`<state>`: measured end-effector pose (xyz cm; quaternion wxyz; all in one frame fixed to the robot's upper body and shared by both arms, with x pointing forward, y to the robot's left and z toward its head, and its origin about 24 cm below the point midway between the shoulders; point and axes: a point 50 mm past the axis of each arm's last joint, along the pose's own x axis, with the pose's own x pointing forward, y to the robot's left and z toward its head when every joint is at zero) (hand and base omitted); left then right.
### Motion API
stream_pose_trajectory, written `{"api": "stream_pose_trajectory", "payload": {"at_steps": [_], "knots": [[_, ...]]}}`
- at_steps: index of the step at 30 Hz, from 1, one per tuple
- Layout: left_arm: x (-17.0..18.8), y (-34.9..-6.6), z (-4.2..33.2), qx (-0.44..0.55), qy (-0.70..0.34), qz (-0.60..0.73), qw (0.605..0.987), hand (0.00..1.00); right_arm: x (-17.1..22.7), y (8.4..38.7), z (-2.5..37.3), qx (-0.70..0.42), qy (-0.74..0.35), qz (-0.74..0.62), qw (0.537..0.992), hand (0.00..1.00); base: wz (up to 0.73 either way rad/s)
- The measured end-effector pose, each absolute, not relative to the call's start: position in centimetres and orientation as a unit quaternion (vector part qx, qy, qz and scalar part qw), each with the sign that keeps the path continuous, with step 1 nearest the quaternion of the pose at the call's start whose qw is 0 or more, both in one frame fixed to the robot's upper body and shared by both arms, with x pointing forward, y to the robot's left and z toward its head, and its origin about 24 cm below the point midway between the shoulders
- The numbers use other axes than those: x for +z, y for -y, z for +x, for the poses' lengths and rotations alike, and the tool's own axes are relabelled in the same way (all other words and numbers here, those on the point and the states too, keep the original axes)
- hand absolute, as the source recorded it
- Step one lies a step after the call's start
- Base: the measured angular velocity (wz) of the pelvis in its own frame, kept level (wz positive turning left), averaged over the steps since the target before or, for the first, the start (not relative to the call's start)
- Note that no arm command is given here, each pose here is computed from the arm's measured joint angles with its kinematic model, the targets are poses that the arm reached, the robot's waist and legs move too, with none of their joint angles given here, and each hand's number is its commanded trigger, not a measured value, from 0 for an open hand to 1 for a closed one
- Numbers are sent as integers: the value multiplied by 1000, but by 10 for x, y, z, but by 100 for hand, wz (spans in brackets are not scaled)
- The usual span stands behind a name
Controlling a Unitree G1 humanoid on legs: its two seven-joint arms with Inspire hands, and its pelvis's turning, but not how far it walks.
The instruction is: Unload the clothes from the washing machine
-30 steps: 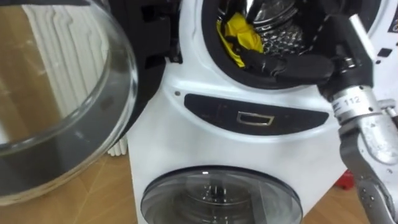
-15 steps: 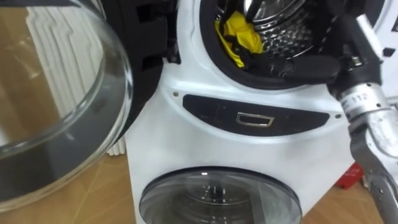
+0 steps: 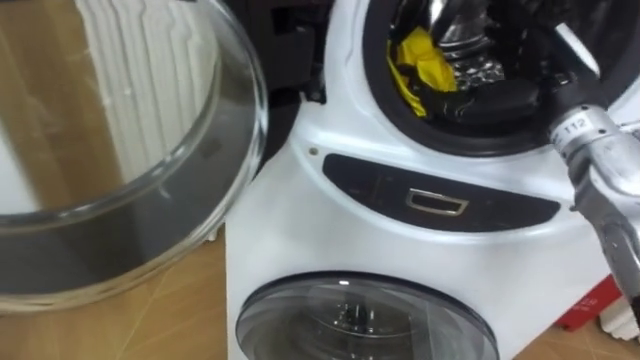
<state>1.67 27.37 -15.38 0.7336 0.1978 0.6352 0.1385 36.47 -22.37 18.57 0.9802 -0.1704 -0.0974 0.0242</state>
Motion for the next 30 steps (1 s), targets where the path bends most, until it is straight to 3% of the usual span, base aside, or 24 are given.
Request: {"api": "stream_pose_trajectory", "payload": {"at_steps": [21, 30], "knots": [[-154, -277, 11, 125, -658, 180, 720, 0, 196, 224, 379, 43, 58, -274, 959, 0, 1], [-155, -275, 13, 128, -671, 171, 710, 0, 185, 249, 385, 42, -8, -247, 968, 0, 14]]}}
